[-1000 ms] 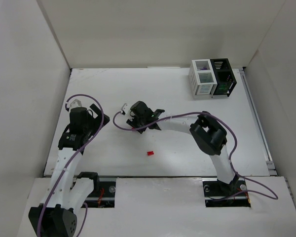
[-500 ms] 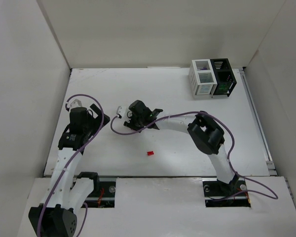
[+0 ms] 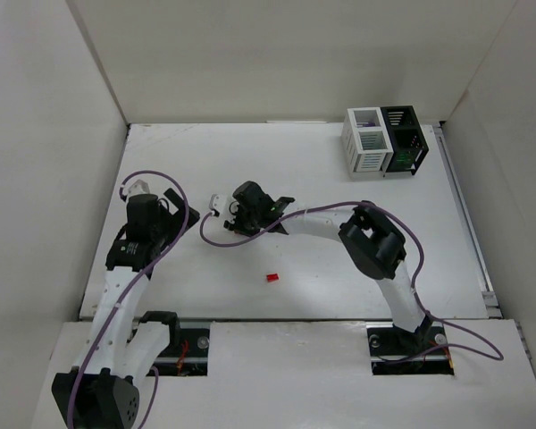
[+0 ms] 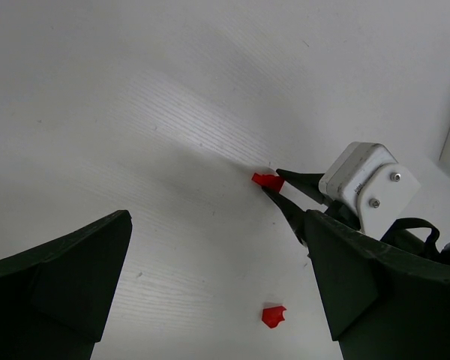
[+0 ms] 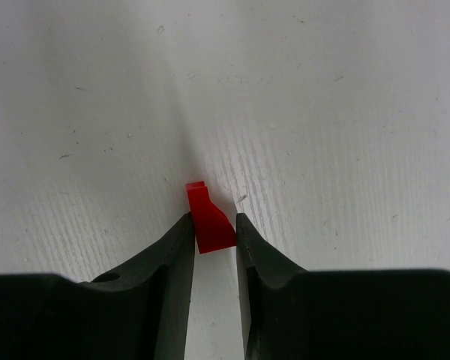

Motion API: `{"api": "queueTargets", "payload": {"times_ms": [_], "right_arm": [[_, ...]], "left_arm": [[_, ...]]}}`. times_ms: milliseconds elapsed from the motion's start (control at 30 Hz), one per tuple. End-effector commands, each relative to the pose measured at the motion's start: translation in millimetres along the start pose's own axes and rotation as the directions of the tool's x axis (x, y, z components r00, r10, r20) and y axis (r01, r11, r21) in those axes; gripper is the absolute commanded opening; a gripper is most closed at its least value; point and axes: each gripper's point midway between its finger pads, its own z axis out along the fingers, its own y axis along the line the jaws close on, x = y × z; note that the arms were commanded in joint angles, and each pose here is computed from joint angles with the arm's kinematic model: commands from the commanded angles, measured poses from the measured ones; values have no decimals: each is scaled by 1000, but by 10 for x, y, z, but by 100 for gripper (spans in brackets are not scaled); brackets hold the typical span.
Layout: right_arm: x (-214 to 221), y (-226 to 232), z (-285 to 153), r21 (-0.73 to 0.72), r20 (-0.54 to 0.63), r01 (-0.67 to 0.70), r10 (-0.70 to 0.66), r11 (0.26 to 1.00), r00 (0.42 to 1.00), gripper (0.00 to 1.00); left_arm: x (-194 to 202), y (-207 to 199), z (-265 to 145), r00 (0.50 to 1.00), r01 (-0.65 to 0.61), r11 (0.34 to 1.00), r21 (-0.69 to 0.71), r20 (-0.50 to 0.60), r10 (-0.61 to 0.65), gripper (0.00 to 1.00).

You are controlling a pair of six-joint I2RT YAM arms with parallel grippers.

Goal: Sort the legos into containers by color

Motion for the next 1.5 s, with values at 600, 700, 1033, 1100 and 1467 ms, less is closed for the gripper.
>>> {"api": "queueTargets", "payload": {"times_ms": [600, 700, 1033, 1100, 1467], "right_arm": [[156, -1932, -1753, 218, 330, -446, 365, 868, 871, 7], [635, -2674, -2303, 403, 365, -558, 432, 725, 825, 7], [1886, -4157, -3494, 710, 477, -667, 543, 226, 691, 8], [2071, -4253, -3407, 725, 464, -662, 575, 190, 674, 8], [2444, -4550, -3470, 753, 492, -653, 585, 86, 645, 26]], "left_arm": [[-235, -167, 320, 1000, -22, 1000, -16, 2, 22, 100], [-418, -327, 424, 999, -32, 999, 8, 31, 32, 100], [-737, -683, 1075, 998, -60, 998, 14, -10, 60, 100], [-779, -723, 1181, 998, -60, 998, 13, -11, 60, 100], [-807, -774, 1407, 998, -60, 998, 4, -37, 60, 100]]}}
